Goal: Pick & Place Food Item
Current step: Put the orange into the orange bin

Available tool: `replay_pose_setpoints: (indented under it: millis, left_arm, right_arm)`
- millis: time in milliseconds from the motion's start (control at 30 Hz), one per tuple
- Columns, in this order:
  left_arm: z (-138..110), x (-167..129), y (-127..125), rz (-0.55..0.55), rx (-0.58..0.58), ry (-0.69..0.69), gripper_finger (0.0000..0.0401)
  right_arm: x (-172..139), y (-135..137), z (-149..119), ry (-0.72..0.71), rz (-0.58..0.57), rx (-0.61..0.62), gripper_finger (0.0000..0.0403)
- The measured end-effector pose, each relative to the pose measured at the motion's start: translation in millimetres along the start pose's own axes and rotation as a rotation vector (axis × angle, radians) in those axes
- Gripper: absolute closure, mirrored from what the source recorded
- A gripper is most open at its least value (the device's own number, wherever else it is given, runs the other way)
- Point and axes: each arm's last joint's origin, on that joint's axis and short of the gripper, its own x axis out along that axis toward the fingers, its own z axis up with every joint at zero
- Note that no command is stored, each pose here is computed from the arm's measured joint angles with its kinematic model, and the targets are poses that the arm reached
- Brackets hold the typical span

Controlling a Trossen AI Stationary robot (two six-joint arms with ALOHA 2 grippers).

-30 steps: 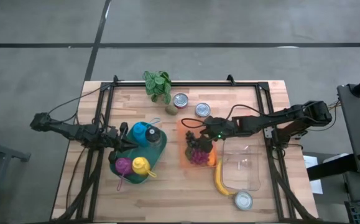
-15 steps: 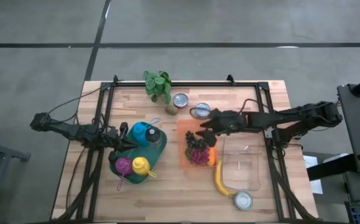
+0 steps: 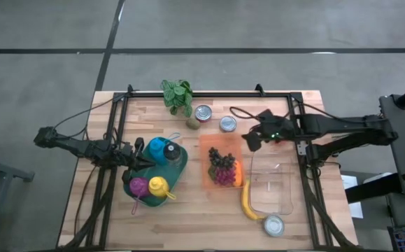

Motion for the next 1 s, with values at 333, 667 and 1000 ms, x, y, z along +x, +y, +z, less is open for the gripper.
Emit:
replay_pose_setpoints:
  millis: [333,667,1000]
  left_arm:
    - [0.0,0.0,0.0,0.0,0.0,0.0,0.0379]
    - [-0.1,0.0,0.0,0.0,0.0,0.0,0.0379]
    - [0.0,0.0,0.0,0.0,0.0,0.0,0.0379]
  right_arm:
    - [-25.7,-23.5,0.9,0.008,-0.332,0.229,0.0055]
    - [-10.9,-53.7,-19.1,-0.026,-0.527,0.583,0.0055]
    - [12.8,-80.9,-47.2,-0.083,-0.681,0.848,0.0055]
